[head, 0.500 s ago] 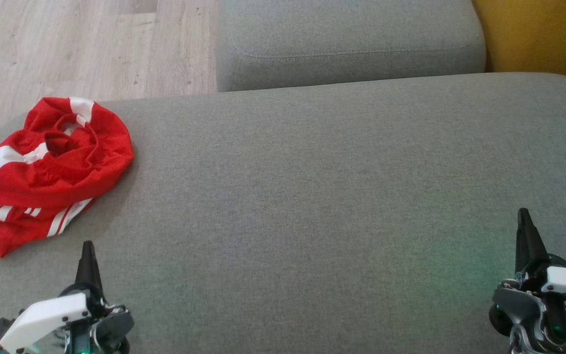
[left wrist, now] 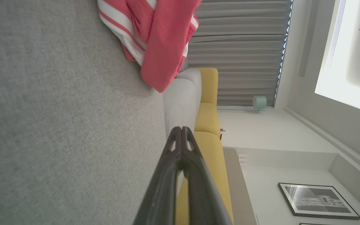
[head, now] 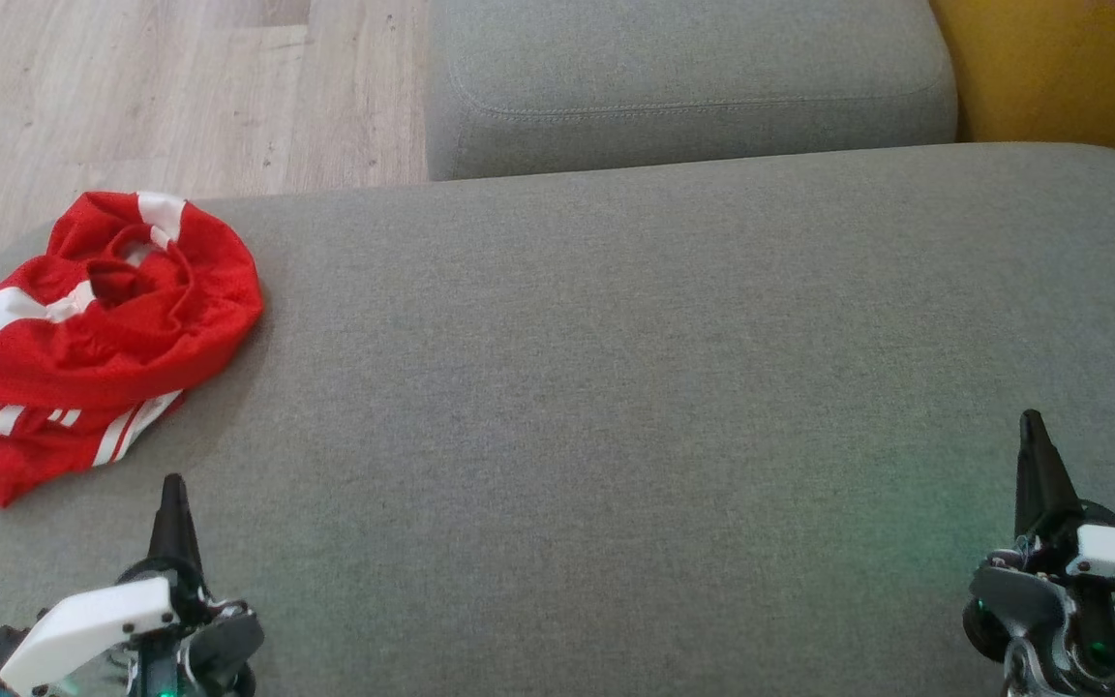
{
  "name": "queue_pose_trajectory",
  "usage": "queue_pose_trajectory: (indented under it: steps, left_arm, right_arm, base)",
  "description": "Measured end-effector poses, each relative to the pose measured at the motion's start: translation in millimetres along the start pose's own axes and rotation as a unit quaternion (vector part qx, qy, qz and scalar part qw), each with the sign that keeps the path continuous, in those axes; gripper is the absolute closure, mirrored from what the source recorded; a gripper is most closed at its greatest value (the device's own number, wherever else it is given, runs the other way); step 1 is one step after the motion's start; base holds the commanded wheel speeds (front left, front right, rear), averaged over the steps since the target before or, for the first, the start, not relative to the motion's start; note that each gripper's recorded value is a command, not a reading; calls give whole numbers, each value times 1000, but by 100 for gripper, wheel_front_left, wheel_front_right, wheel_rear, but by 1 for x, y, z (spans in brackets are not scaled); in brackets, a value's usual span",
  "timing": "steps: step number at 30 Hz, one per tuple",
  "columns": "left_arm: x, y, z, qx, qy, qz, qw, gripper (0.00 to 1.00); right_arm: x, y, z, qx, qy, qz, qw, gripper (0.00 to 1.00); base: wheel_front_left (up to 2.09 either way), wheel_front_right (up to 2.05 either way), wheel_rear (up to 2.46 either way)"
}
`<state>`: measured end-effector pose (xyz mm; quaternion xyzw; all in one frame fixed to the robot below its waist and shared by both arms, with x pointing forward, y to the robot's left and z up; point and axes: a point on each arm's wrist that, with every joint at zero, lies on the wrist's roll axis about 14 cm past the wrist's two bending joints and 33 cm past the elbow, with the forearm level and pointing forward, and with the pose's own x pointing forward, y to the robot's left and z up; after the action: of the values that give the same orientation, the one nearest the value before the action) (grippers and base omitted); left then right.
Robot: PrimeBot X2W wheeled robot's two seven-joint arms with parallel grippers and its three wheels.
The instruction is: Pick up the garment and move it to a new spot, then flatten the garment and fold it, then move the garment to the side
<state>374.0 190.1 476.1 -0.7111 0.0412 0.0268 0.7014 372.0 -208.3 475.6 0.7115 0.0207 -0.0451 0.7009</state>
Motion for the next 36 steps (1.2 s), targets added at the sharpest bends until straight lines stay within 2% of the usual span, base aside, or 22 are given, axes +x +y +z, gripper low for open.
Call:
queue_pose_trajectory:
  steps: [36]
  left_arm:
    - [0,0,0,0,0,0,1000,100]
  right_arm:
    - [0,0,0,0,0,0,1000,100]
  base:
    - [0,0,0]
